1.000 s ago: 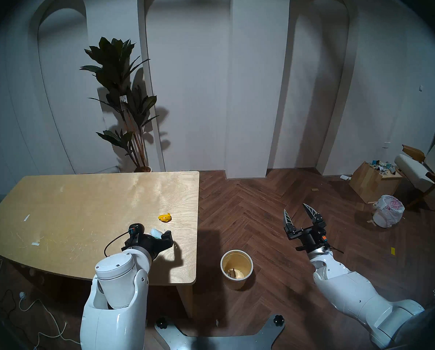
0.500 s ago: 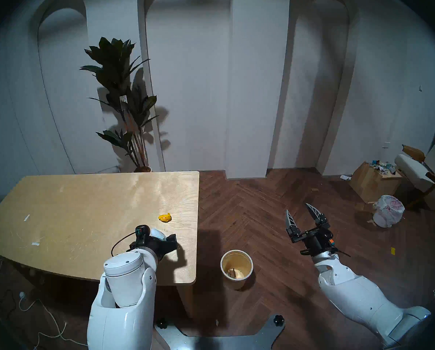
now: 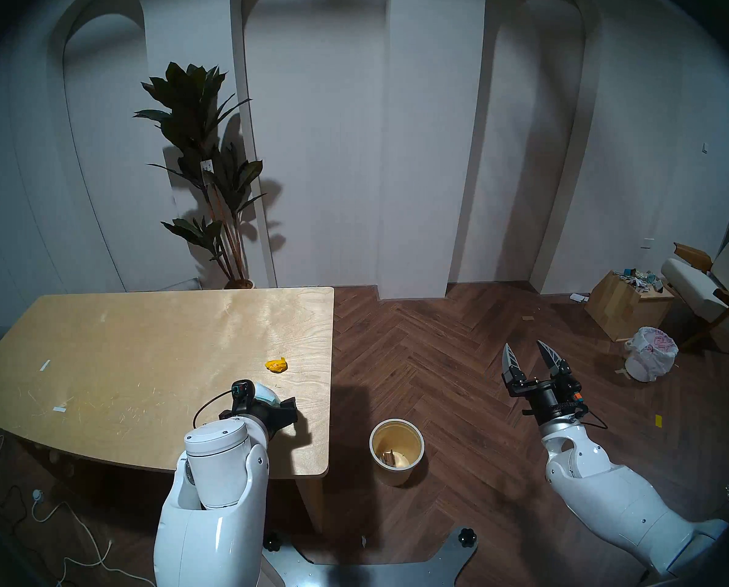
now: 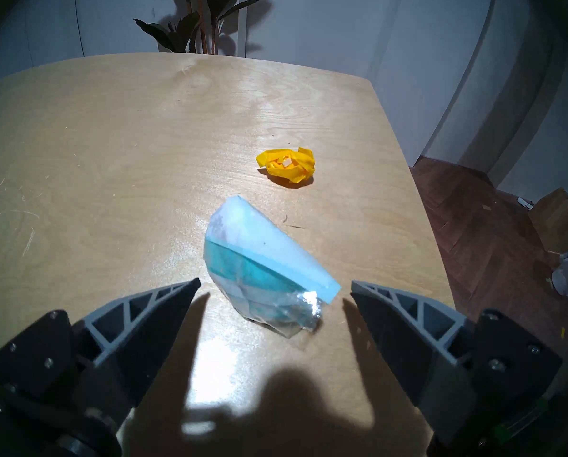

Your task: Put the trash into the trash bin on the ground

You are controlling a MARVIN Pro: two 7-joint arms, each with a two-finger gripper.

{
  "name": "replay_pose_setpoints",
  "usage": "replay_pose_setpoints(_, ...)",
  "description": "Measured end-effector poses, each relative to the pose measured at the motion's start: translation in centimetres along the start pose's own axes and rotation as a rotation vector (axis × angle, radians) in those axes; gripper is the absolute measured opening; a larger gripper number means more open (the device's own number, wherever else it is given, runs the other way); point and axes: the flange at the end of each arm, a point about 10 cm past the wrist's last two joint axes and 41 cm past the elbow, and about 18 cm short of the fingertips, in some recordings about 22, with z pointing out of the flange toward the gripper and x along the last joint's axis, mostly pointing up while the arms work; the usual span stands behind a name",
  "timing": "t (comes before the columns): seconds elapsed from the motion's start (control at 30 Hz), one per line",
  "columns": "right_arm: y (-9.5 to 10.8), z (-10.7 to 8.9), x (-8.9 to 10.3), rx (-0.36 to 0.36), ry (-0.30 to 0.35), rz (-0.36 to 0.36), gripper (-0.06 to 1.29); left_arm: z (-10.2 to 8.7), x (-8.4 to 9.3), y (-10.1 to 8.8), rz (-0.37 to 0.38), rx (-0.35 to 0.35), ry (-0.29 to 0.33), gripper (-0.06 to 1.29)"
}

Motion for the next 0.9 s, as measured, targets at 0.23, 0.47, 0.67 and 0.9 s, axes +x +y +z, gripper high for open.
replay_pose_setpoints(0.23,-0.8,-0.5,0.6,-0.015,-0.058,0.047,1.22,1.0,-0.3,-0.2,-0.002,0.026,-0.010,1.23)
replay_pose_setpoints(0.47,-1.1,-1.0,1.7,-0.039,-0.127,0.081,1.22,1.8,-0.1,0.2,-0.014,0.027,0.005,1.23)
replay_pose_setpoints(0.67,-1.4,-1.4,2.7,-0.060,-0.188,0.101,1.22,2.2,0.1,0.5,-0.028,0.020,0.021,1.23)
replay_pose_setpoints(0.9,-1.7,-1.6,4.2,-0.085,-0.251,0.117,1.22,3.1,0.0,0.5,-0.042,0.037,0.030,1.22)
